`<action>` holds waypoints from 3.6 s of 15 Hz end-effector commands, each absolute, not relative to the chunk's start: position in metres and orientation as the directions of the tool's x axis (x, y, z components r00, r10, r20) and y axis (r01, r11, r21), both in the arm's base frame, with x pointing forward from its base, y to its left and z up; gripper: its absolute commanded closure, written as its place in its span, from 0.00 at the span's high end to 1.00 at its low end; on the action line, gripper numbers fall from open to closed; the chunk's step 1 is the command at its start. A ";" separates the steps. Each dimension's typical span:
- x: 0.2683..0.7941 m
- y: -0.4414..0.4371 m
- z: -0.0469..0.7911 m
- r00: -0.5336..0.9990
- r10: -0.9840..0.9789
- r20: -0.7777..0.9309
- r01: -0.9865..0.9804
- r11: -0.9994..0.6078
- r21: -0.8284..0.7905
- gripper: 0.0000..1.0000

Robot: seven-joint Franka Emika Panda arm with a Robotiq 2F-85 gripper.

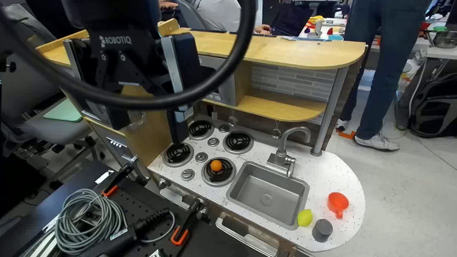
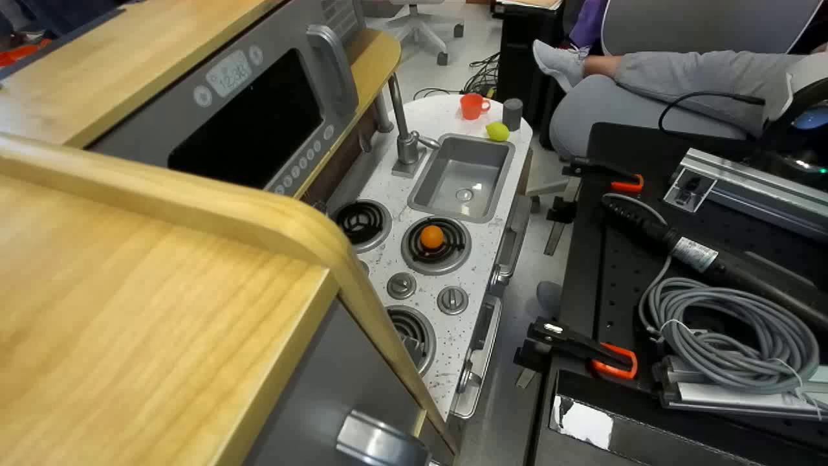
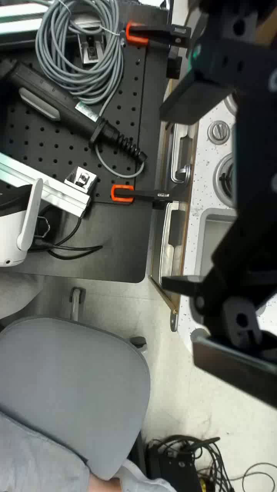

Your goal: Move the grey cube to the right

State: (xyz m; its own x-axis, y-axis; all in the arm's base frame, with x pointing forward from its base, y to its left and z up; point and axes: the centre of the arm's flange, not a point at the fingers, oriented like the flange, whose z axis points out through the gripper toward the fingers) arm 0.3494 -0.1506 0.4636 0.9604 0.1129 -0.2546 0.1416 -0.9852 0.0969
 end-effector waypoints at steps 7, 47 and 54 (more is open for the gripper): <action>0.350 -0.151 0.464 0.961 0.113 -0.253 0.141 -0.985 0.098 1.00; 0.436 -0.311 0.229 0.994 0.000 -0.112 0.000 -1.000 -0.005 1.00; 0.462 -0.352 0.115 0.989 -0.027 -0.145 -0.020 -0.999 0.048 1.00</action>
State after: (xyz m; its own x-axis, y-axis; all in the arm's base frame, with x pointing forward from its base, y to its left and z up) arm 0.4325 -0.3198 0.1493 0.9879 -0.0134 -0.1545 -0.0089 -0.9995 0.0293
